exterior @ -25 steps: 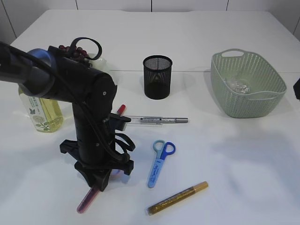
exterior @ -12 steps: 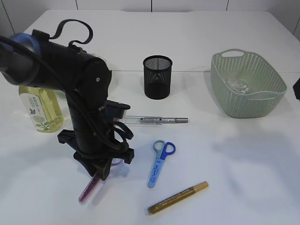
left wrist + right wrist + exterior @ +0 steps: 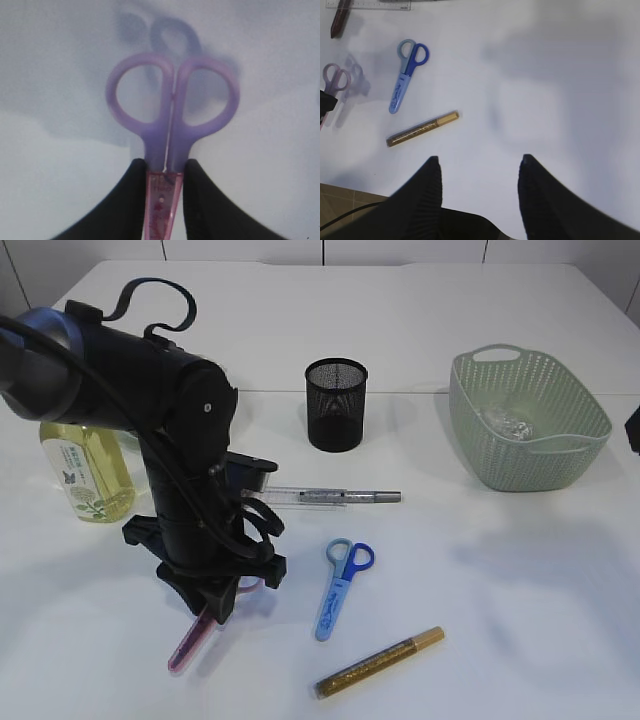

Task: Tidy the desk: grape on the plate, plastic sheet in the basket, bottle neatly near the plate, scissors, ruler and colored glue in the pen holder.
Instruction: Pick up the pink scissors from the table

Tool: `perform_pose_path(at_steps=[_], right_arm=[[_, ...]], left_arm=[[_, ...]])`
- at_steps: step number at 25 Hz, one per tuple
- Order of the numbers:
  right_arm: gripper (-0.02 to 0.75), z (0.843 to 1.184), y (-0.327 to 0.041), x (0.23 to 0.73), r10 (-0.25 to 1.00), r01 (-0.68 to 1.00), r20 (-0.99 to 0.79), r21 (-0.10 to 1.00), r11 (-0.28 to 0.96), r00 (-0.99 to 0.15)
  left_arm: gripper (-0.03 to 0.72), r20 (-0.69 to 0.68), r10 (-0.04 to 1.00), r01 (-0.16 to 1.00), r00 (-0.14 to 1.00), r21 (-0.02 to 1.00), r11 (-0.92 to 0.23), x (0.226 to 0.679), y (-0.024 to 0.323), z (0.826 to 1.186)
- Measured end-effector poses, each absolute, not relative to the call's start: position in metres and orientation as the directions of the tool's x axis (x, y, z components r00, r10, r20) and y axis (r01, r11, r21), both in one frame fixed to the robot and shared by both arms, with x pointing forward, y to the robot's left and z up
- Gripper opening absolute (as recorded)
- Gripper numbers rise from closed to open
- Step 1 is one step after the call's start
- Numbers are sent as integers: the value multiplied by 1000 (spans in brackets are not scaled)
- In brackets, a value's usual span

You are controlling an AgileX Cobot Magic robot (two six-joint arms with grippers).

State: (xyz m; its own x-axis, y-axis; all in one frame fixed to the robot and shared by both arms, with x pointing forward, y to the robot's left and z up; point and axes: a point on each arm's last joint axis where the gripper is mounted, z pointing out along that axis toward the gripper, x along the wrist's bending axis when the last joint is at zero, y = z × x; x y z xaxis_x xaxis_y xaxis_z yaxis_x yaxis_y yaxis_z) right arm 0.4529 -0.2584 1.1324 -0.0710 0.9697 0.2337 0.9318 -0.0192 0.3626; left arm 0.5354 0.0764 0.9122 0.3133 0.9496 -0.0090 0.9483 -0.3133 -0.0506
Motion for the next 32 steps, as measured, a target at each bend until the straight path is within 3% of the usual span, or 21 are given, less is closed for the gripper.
perform_pose_path(at_steps=[21,32], right_arm=[[399,1132,-258,453,970,932,234,363,-19,-71],[399,1132,-258,453,970,932,234,363,-19,-71]], left_arm=[[159,-14,950,949,313,-37,-313,537,75,913],[159,-52,945,943,322,107,-316,562,58,948]])
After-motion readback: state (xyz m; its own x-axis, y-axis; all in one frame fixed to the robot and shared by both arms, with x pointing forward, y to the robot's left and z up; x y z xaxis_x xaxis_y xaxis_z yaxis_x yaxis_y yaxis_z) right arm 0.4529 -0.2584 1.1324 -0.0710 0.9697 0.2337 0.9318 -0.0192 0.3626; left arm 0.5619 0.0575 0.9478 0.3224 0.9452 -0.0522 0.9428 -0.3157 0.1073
